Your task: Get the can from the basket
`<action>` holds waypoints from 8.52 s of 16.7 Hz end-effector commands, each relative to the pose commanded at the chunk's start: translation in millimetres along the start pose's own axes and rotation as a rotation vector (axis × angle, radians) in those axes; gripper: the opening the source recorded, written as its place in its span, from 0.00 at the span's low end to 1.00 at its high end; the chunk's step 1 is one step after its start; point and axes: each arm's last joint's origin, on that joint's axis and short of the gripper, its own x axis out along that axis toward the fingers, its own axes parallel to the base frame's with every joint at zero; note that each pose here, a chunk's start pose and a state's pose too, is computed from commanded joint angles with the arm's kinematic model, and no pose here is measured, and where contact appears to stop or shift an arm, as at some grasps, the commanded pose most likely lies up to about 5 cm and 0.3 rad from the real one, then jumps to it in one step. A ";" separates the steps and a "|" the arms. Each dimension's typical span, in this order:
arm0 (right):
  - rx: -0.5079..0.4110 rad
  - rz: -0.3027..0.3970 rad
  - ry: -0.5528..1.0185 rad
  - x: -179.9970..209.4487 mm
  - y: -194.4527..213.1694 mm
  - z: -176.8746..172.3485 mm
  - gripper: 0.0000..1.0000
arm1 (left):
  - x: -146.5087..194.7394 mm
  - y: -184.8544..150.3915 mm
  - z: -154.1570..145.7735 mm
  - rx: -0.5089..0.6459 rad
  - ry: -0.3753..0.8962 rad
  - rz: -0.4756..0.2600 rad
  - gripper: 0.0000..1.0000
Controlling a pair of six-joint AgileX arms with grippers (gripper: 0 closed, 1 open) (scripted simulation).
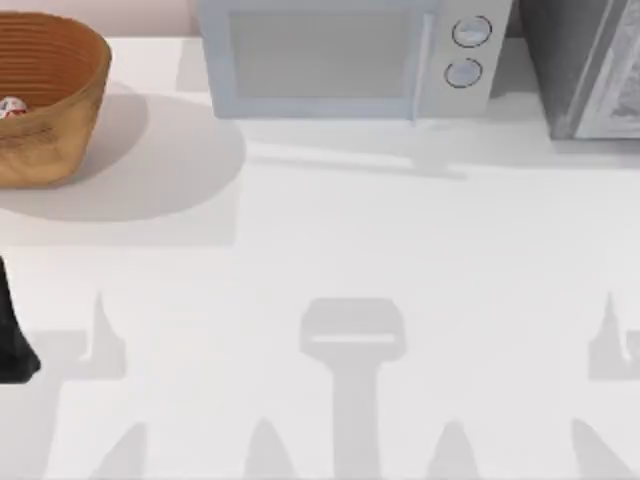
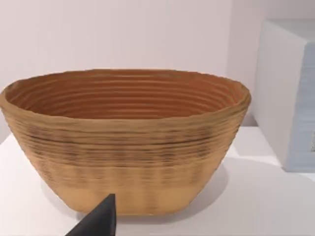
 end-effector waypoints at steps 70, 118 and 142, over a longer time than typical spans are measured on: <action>0.000 0.000 0.000 0.0 0.0 0.0 1.00 | 409.7 72.9 -27.9 -0.028 1.367 -0.051 0.00; 0.000 0.000 0.000 0.0 0.0 0.0 1.00 | 2.6 -0.8 6.1 0.005 0.008 -0.027 0.00; 0.000 0.000 0.000 0.0 0.0 0.0 1.00 | 273.5 -59.1 -60.1 0.024 0.015 -1.342 0.00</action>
